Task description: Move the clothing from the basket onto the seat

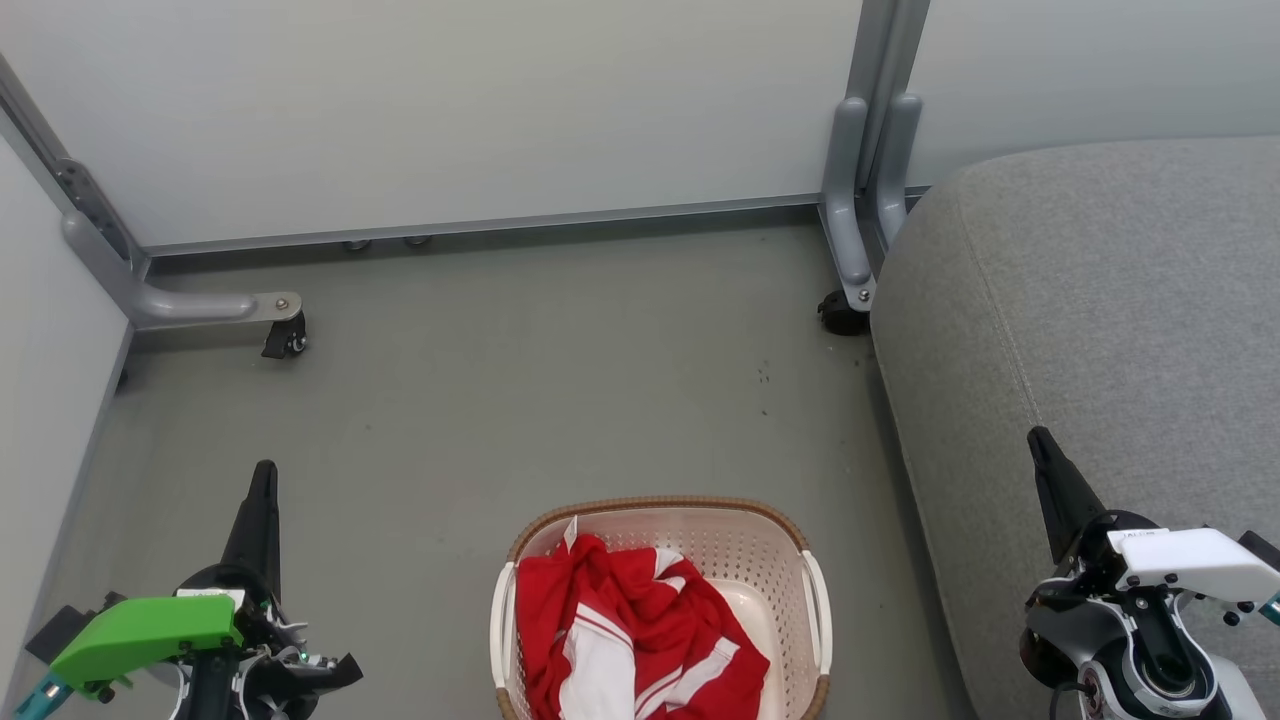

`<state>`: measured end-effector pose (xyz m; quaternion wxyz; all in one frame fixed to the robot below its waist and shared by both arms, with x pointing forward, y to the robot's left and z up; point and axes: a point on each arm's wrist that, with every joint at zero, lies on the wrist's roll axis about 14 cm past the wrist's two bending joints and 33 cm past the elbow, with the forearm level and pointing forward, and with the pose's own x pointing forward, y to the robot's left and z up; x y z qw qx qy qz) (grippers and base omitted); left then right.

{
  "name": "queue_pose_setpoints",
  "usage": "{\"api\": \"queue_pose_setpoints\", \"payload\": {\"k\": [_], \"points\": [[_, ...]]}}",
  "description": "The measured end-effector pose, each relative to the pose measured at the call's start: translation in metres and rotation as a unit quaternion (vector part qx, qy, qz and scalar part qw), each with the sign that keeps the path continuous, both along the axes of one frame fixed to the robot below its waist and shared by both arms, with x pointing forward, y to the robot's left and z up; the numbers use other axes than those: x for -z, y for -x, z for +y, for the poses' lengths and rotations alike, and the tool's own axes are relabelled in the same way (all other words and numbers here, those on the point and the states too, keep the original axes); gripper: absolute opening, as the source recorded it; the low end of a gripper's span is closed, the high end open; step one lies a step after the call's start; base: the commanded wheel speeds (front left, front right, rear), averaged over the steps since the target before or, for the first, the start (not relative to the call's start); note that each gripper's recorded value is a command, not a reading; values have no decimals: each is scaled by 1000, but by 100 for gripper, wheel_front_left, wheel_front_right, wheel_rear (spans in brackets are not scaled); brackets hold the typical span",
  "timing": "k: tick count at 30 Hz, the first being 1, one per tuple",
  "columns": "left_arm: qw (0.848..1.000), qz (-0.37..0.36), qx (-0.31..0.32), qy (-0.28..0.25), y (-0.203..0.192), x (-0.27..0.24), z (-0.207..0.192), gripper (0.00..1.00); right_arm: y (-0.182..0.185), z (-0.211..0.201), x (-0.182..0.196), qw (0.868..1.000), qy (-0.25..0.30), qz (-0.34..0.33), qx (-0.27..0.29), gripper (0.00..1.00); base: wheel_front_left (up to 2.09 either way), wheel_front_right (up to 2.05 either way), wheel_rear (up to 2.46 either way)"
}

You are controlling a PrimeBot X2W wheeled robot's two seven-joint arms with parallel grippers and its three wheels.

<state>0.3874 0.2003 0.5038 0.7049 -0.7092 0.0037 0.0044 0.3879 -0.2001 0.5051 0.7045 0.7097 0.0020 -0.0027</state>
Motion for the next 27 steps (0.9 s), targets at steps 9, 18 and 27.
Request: {"api": "queue_pose_setpoints", "payload": {"k": [9,18,27], "points": [[1000,0,0,0,0,0,0,0,0,0,0,1000,0,0,0,0,0,0,0],[1000,0,0,0,0,0,0,0,0,0,0,1000,0,0,0,0,0,0,0],[1000,0,0,0,0,0,0,0,0,0,0,1000,0,0,0,0,0,0,0]]}}
